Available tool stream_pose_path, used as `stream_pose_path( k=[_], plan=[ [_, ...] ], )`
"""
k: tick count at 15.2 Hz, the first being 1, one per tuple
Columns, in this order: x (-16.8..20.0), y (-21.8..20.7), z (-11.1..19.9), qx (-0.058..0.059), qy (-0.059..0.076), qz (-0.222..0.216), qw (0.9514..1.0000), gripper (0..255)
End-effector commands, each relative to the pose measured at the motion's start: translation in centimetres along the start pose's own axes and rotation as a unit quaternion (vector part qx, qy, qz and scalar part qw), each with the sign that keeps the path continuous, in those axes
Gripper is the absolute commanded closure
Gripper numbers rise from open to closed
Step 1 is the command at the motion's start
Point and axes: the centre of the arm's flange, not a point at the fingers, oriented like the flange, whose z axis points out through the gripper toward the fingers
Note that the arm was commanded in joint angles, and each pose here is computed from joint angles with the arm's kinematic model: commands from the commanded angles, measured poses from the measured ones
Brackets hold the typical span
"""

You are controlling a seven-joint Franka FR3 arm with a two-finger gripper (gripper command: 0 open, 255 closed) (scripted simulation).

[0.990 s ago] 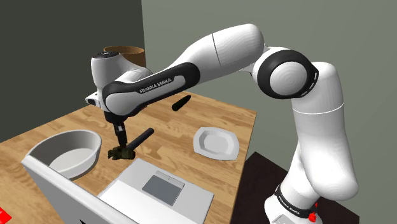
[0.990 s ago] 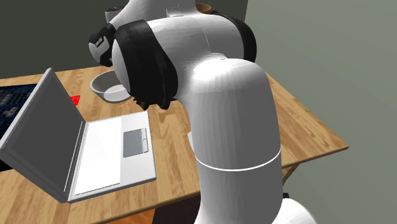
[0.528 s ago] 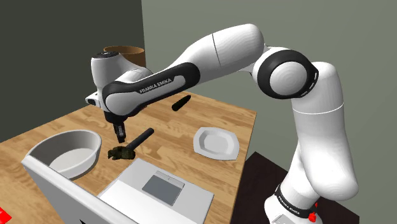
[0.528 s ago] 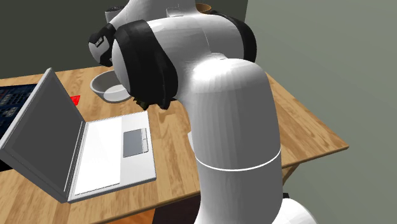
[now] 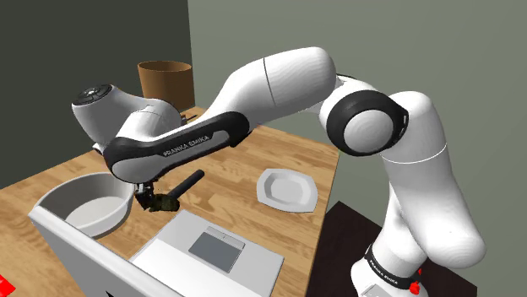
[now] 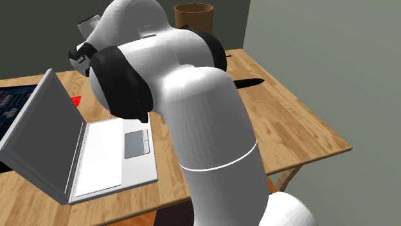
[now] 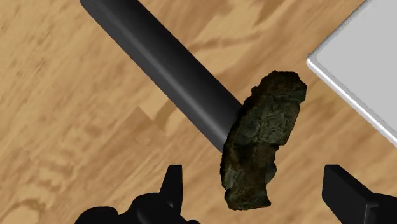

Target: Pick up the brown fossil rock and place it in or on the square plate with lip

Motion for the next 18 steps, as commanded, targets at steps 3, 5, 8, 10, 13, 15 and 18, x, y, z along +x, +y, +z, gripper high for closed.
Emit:
stream_pose_path(
  k=[3, 5, 8, 10, 13, 15, 18],
  plan=[
    [2.7, -2.7, 1.5, -0.058, -0.065, 0.104, 0.9908, 0],
    [2.6, -2.6, 2.6, -0.058, -0.065, 0.104, 0.9908, 0],
    [2.3, -2.4, 4.4, -0.058, -0.065, 0.104, 0.9908, 0],
    [2.3, -2.5, 4.4, -0.058, -0.065, 0.104, 0.9908, 0],
    [2.3, -2.4, 4.4, -0.058, -0.065, 0.104, 0.9908, 0],
    [2.3, -2.4, 4.4, -0.058, -0.065, 0.104, 0.9908, 0],
    [2.3, -2.4, 4.4, -0.058, -0.065, 0.104, 0.9908, 255]
  ],
)
